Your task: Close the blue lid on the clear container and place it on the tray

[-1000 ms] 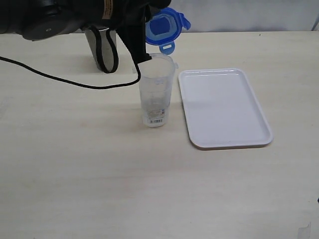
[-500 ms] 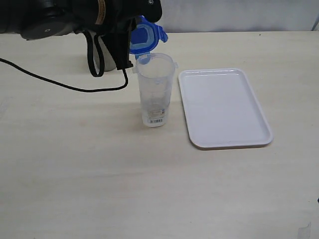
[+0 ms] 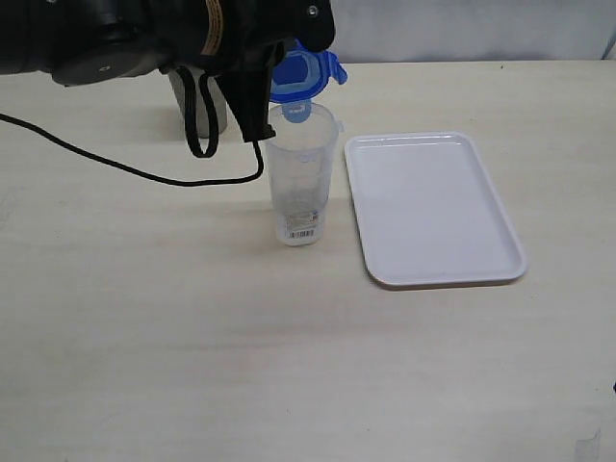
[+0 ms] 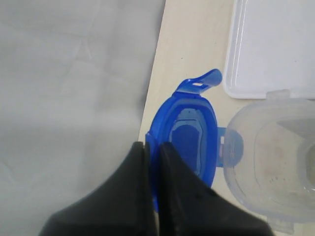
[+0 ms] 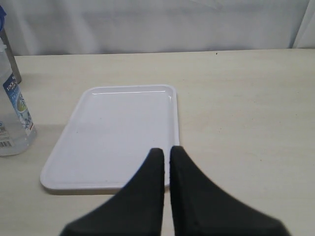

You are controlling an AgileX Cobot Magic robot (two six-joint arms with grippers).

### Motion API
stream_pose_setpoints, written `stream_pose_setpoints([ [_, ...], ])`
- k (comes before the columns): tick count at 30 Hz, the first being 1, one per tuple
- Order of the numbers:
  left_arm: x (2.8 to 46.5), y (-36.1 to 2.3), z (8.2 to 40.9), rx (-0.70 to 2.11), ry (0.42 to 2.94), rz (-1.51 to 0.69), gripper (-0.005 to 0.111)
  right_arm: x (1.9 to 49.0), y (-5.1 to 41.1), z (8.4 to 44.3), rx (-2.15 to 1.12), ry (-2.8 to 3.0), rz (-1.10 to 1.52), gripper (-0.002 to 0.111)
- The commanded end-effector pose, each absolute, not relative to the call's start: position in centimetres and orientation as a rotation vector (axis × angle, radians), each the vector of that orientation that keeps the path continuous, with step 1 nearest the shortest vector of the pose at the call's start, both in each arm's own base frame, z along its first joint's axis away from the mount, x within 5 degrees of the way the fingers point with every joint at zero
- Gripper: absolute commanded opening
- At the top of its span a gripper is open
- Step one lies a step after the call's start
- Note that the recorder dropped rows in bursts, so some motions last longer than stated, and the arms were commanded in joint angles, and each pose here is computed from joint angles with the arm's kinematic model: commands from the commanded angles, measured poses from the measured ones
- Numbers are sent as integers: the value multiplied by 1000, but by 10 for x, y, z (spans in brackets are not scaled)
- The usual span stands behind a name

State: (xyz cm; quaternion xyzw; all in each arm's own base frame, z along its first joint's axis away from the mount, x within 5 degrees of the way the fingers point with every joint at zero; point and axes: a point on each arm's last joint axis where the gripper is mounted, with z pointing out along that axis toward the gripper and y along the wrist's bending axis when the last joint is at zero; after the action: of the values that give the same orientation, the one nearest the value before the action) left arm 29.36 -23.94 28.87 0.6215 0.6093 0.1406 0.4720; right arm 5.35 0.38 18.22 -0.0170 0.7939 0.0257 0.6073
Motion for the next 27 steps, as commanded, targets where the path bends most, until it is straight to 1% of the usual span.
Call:
stream_pose_setpoints([
  [1,293,-241,291,1525,1483,351,0,53,4,182,-32,1829,62,4],
  [27,289,-246,292,1582,1412,405,0,53,4,182,-32,1829,62,4],
])
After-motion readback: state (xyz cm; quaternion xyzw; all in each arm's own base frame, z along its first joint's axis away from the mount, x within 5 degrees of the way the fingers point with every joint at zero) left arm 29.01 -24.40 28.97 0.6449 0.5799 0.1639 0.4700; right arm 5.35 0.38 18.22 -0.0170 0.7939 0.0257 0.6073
